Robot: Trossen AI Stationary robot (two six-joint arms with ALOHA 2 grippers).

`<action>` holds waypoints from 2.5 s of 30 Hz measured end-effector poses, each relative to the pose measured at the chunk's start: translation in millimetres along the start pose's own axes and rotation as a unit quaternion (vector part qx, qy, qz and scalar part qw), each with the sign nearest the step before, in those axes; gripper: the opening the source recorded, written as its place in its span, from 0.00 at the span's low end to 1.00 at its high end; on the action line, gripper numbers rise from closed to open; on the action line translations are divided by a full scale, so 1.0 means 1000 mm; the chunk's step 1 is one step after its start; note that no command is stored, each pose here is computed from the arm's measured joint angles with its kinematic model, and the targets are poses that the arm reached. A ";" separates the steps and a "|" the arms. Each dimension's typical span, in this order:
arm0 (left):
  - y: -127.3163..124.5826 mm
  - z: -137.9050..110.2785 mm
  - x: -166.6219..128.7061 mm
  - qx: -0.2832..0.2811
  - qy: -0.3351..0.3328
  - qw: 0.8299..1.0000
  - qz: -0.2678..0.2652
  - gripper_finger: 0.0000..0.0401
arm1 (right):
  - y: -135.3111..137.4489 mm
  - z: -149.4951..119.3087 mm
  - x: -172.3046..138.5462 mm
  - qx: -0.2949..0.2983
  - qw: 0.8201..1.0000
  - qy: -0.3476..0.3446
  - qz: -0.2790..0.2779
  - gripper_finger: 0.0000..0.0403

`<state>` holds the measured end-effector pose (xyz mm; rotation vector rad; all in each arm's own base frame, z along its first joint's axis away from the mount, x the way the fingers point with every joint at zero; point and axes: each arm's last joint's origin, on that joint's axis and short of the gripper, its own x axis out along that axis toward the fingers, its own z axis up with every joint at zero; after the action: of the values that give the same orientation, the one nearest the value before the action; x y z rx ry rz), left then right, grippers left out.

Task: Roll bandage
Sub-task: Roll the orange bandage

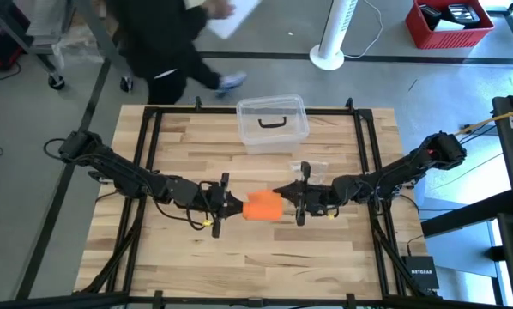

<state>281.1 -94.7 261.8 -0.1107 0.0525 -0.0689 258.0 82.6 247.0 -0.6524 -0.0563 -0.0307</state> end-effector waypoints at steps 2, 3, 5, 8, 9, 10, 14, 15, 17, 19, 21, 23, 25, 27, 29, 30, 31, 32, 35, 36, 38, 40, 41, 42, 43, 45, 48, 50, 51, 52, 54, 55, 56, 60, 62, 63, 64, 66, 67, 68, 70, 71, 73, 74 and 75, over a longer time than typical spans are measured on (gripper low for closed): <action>0.000 0.000 0.000 0.001 0.000 1.000 0.000 0.01 | -0.003 0.009 0.006 -0.025 0.999 -0.007 0.020 0.01; 0.000 0.000 0.000 0.001 0.000 1.000 0.000 0.01 | -0.005 0.013 0.008 -0.036 0.999 -0.004 0.026 0.02; 0.000 0.000 0.000 0.001 0.001 1.000 0.001 0.01 | -0.010 0.023 0.014 -0.050 0.998 0.000 0.030 0.03; 0.002 -0.003 0.000 0.005 0.015 1.000 0.006 0.01 | -0.020 0.041 0.021 -0.065 0.997 -0.017 0.030 0.02; 0.003 -0.003 0.000 0.006 0.018 1.000 0.013 0.01 | -0.023 0.047 0.023 -0.066 0.997 -0.027 0.034 0.01; 0.004 -0.004 0.000 0.009 0.020 0.999 0.023 0.01 | -0.025 0.053 0.024 -0.066 0.996 -0.039 0.041 0.01; 0.007 -0.006 0.001 0.029 0.029 0.998 0.051 0.01 | -0.029 0.078 0.024 -0.071 0.994 -0.074 0.046 0.02; 0.007 -0.006 0.001 0.031 0.031 0.998 0.052 0.01 | -0.029 0.082 0.024 -0.076 0.993 -0.079 0.046 0.02; 0.007 -0.007 0.001 0.036 0.032 0.997 0.053 0.01 | -0.029 0.088 0.023 -0.087 0.991 -0.087 0.047 0.01; 0.008 -0.009 0.002 0.043 0.039 0.997 0.053 0.01 | -0.030 0.095 0.022 -0.100 0.990 -0.095 0.042 0.01; 0.008 -0.012 0.001 0.050 0.052 0.996 0.053 0.01 | -0.032 0.102 0.022 -0.110 0.989 -0.092 0.025 0.01; 0.008 -0.014 0.001 0.054 0.063 0.995 0.054 0.01 | -0.035 0.108 0.021 -0.116 0.990 -0.085 0.006 0.01; 0.006 -0.016 0.000 0.064 0.071 0.994 0.050 0.01 | -0.039 0.113 0.020 -0.123 0.989 -0.080 -0.010 0.01; 0.003 -0.016 0.000 0.076 0.074 0.994 0.030 0.01 | -0.044 0.118 0.021 -0.128 0.989 -0.069 -0.030 0.01; -0.002 -0.016 0.000 0.079 0.069 0.994 0.008 0.01 | -0.050 0.117 0.023 -0.133 0.989 -0.040 -0.041 0.01; -0.005 -0.016 -0.001 0.080 0.067 0.995 -0.002 0.01 | -0.052 0.114 0.025 -0.136 0.990 -0.024 -0.041 0.01; -0.007 -0.016 -0.001 0.083 0.063 0.994 -0.014 0.01 | -0.054 0.110 0.027 -0.135 0.990 -0.010 -0.041 0.01; -0.011 -0.016 -0.002 0.087 0.061 0.994 -0.022 0.01 | -0.056 0.106 0.029 -0.131 0.991 0.005 -0.039 0.01; -0.020 -0.014 -0.005 0.097 0.049 0.993 -0.040 0.01 | -0.062 0.090 0.034 -0.110 0.992 0.050 -0.027 0.01; -0.023 -0.012 -0.006 0.097 0.035 0.994 -0.046 0.01 | -0.064 0.084 0.035 -0.100 0.993 0.066 -0.019 0.01; -0.029 -0.005 -0.008 0.099 0.001 0.993 -0.057 0.01 | -0.067 0.070 0.038 -0.075 0.992 0.100 -0.001 0.01; -0.031 -0.002 -0.009 0.104 -0.017 0.993 -0.061 0.01 | -0.069 0.057 0.041 -0.050 0.990 0.133 0.008 0.01; -0.032 -0.001 -0.009 0.106 -0.022 0.992 -0.062 0.01 | -0.069 0.051 0.041 -0.041 0.988 0.146 0.012 0.00; -0.033 0.000 -0.009 0.110 -0.026 0.992 -0.060 0.01 | -0.069 0.045 0.041 -0.031 0.987 0.156 0.012 0.01; -0.034 0.001 -0.010 0.111 -0.034 0.992 -0.057 0.01 | -0.068 0.039 0.041 -0.022 0.986 0.162 0.014 0.00; -0.035 0.005 -0.011 0.117 -0.053 0.991 -0.046 0.01 | -0.063 0.027 0.039 -0.003 0.984 0.176 0.023 0.00; -0.038 0.010 -0.012 0.137 -0.074 0.987 -0.029 0.01 | -0.053 0.010 0.035 0.026 0.980 0.195 0.035 0.00; -0.039 0.015 -0.012 0.154 -0.085 0.984 -0.013 0.01 | -0.045 0.001 0.032 0.053 0.978 0.197 0.040 0.00; -0.040 0.019 -0.012 0.161 -0.090 0.983 -0.004 0.01 | -0.042 -0.004 0.030 0.065 0.977 0.198 0.041 0.00; -0.039 0.021 -0.012 0.168 -0.093 0.981 0.006 0.01 | -0.038 -0.008 0.028 0.077 0.977 0.197 0.041 0.00; -0.039 0.026 -0.013 0.182 -0.098 0.978 0.024 0.01 | -0.033 -0.015 0.026 0.102 0.976 0.189 0.042 0.00; -0.038 0.028 -0.014 0.190 -0.099 0.976 0.036 0.01 | -0.030 -0.019 0.024 0.119 0.975 0.184 0.044 0.00; -0.036 0.031 -0.015 0.197 -0.100 0.974 0.048 0.01 | -0.027 -0.022 0.022 0.135 0.973 0.180 0.046 0.00; -0.032 0.041 -0.019 0.226 -0.104 0.964 0.097 0.01 | -0.020 -0.029 0.018 0.183 0.968 0.166 0.045 0.00; -0.028 0.042 -0.019 0.234 -0.101 0.960 0.117 0.01 | -0.017 -0.029 0.016 0.201 0.966 0.153 0.048 0.00; -0.025 0.042 -0.018 0.235 -0.099 0.959 0.126 0.01 | -0.016 -0.028 0.015 0.209 0.966 0.146 0.049 0.00; -0.023 0.042 -0.017 0.236 -0.096 0.958 0.131 0.01 | -0.014 -0.026 0.015 0.214 0.965 0.141 0.051 0.00; -0.017 0.041 -0.015 0.240 -0.085 0.957 0.141 0.01 | -0.013 -0.022 0.015 0.219 0.966 0.128 0.047 0.00; -0.014 0.040 -0.013 0.241 -0.079 0.956 0.145 0.01 | -0.012 -0.020 0.015 0.224 0.966 0.123 0.043 0.00; -0.012 0.039 -0.012 0.242 -0.071 0.956 0.148 0.01 | -0.012 -0.018 0.015 0.228 0.966 0.115 0.039 0.00; -0.007 0.036 -0.010 0.243 -0.055 0.956 0.153 0.01 | -0.014 -0.016 0.016 0.239 0.965 0.100 0.039 0.00; -0.005 0.034 -0.009 0.242 -0.047 0.957 0.155 0.01 | -0.014 -0.014 0.016 0.248 0.963 0.092 0.045 0.00; -0.001 0.032 -0.008 0.241 -0.035 0.957 0.159 0.01 | -0.014 -0.014 0.016 0.262 0.960 0.084 0.051 0.00; 0.000 0.031 -0.007 0.242 -0.031 0.956 0.160 0.01 | -0.014 -0.013 0.016 0.264 0.959 0.084 0.052 0.00; 0.000 0.031 -0.007 0.243 -0.029 0.956 0.161 0.01 | -0.014 -0.013 0.016 0.265 0.959 0.084 0.052 0.01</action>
<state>275.6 -91.0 293.0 0.3887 -0.0062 0.2482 274.0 63.0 245.9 -0.1143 0.1320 0.0298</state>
